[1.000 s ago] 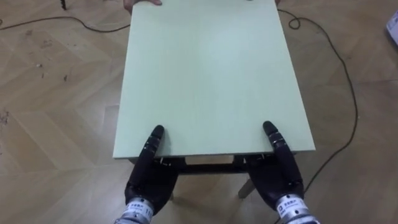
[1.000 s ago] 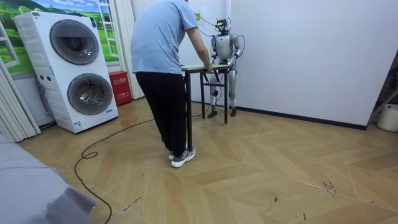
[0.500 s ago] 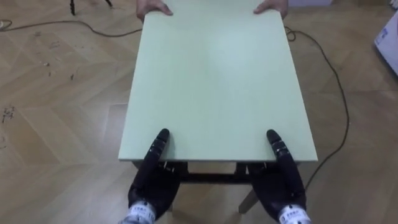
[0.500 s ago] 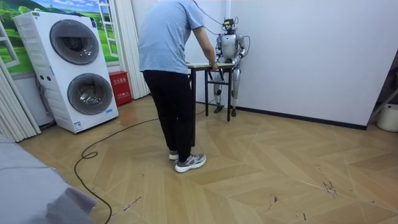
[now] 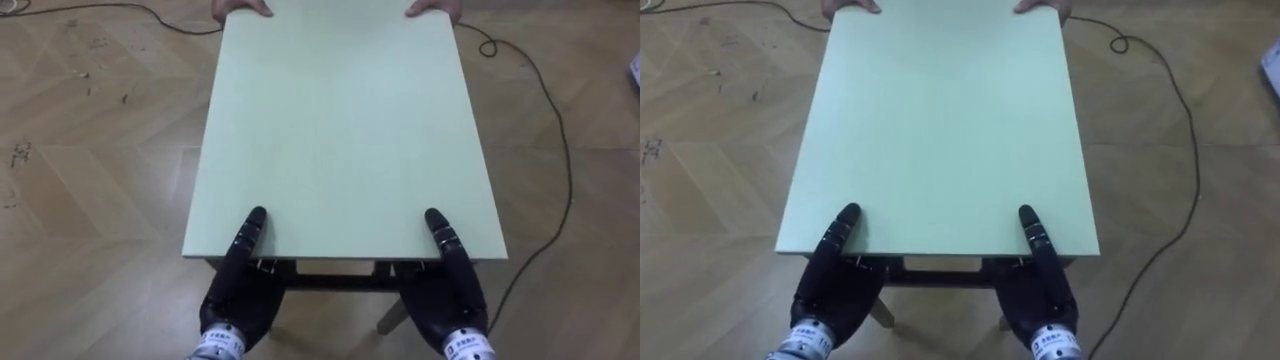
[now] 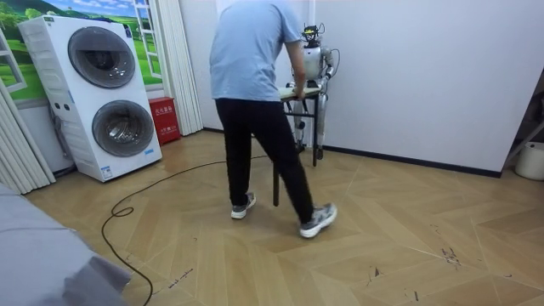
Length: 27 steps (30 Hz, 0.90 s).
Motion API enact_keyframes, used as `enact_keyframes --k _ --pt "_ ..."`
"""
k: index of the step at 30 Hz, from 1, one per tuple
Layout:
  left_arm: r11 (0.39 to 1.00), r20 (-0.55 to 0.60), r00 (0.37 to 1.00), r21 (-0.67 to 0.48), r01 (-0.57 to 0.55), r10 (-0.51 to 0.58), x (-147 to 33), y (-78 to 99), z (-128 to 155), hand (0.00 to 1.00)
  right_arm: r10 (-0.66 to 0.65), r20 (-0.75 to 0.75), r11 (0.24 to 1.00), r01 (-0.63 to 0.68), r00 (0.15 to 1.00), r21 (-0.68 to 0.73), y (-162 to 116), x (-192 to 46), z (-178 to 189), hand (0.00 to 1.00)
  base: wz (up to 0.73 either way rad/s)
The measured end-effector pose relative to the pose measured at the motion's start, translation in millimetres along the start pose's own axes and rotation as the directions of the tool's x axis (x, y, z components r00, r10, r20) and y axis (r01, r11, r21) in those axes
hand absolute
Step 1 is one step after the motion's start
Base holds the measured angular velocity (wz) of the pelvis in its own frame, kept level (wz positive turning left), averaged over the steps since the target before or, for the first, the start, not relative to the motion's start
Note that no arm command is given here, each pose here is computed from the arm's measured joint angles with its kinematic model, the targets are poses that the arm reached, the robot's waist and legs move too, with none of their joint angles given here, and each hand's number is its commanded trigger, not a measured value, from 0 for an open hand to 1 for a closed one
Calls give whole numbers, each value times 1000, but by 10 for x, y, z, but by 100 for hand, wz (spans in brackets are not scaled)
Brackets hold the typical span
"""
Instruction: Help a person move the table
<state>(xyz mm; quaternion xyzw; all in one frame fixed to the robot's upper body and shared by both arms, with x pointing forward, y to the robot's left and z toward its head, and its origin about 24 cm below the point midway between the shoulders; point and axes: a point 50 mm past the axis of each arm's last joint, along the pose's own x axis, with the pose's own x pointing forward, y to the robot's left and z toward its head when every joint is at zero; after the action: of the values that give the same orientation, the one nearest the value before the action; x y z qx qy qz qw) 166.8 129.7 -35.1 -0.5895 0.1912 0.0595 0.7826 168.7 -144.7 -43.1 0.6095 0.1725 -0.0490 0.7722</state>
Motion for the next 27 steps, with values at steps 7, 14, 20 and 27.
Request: enact_keyframes --k 7,14,20,27 --pt "998 13 999 -42 -37 37 -74 86 19 100 9 -23 999 -10 1000 -47 15 2 -57 100 18" --pt "997 11 1000 -77 -11 12 -71 47 -11 100 45 -13 995 -46 999 -85 101 80 8 100 37" --pt "997 -4 1000 -83 4 -4 -55 9 -50 100 47 -3 994 -47 999 -98 104 78 55 100 89" --pt "994 -21 1000 -104 9 -11 -21 -22 -107 100 48 23 993 -45 999 -113 157 70 128 100 117"
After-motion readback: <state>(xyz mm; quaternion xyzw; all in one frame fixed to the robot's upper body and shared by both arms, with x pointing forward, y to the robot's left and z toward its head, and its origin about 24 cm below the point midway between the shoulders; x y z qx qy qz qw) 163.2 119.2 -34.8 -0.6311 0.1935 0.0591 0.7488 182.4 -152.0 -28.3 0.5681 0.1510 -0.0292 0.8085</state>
